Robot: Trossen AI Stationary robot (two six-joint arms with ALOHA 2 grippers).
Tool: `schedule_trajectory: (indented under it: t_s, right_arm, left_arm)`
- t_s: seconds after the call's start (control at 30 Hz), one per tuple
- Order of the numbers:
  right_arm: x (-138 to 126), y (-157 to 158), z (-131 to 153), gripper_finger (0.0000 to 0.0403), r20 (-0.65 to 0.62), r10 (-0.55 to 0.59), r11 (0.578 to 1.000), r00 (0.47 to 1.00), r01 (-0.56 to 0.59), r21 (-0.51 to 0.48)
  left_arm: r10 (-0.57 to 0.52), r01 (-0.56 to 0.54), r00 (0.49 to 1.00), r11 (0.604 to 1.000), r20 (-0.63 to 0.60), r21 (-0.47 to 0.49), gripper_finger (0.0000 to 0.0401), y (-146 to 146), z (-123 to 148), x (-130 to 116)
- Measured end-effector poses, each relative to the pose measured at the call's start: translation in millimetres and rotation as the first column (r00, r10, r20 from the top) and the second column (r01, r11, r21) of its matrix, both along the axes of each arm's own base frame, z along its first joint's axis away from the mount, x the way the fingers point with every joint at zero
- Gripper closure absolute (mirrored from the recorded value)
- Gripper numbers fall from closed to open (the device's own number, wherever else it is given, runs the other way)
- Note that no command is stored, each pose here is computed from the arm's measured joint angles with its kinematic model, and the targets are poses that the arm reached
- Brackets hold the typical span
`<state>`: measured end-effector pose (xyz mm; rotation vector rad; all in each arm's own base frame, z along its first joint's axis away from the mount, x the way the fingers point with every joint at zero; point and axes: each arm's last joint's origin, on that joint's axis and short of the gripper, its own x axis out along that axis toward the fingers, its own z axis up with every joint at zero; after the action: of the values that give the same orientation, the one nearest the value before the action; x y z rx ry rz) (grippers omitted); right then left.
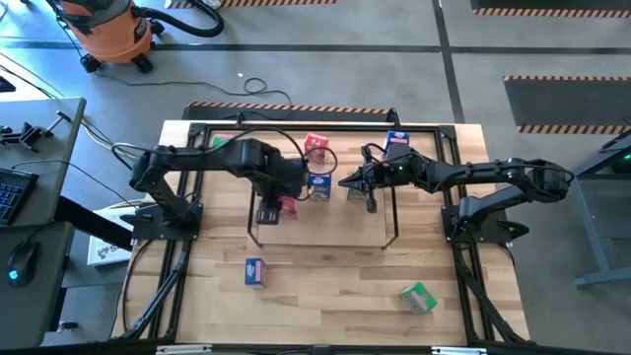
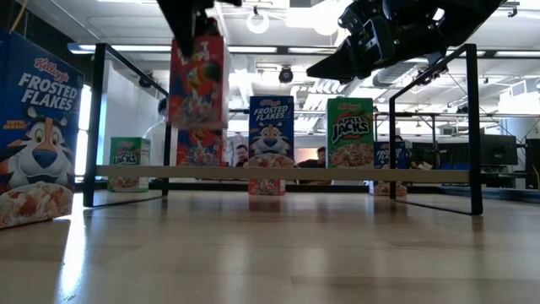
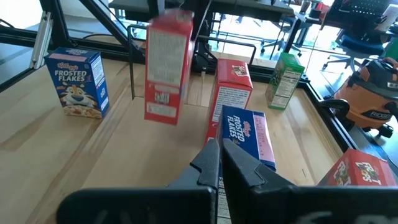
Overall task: Stack cereal on shelf
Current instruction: Put the left red cereal box on the shelf aligned with the other red cereal box
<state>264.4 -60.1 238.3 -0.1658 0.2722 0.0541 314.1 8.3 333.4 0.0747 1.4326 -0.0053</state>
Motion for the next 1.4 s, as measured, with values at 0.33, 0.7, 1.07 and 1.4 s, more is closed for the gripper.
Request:
schedule_trajectory:
  t_s: [0.33,0.7,1.07,1.4]
  right_arm:
    - [0,0,-1,0.0403,-0.005,0.008,1.0,1.0,-0.008,0.002]
    - [0,0,-1,0.0403,-0.005,0.007,1.0,1.0,-0.007,0.004]
    - [0,0,-1,0.0403,-0.005,0.007,1.0,1.0,-0.007,0.002]
    - [0,0,-1,0.0403,-0.006,0.007,1.0,1.0,-0.007,0.002]
  left_arm:
    - [0.039,-0.039,0.999,0.999,-0.027,0.029,0.0236,-2,-32,-6]
    - [0.073,-0.072,0.997,0.996,-0.018,0.052,0.0226,-2,-45,-4]
    - [0.072,-0.072,0.997,0.996,-0.014,0.051,0.0184,-2,-44,-6]
    - [0.053,-0.051,0.998,0.995,-0.022,0.087,0.0165,-1,-36,-7]
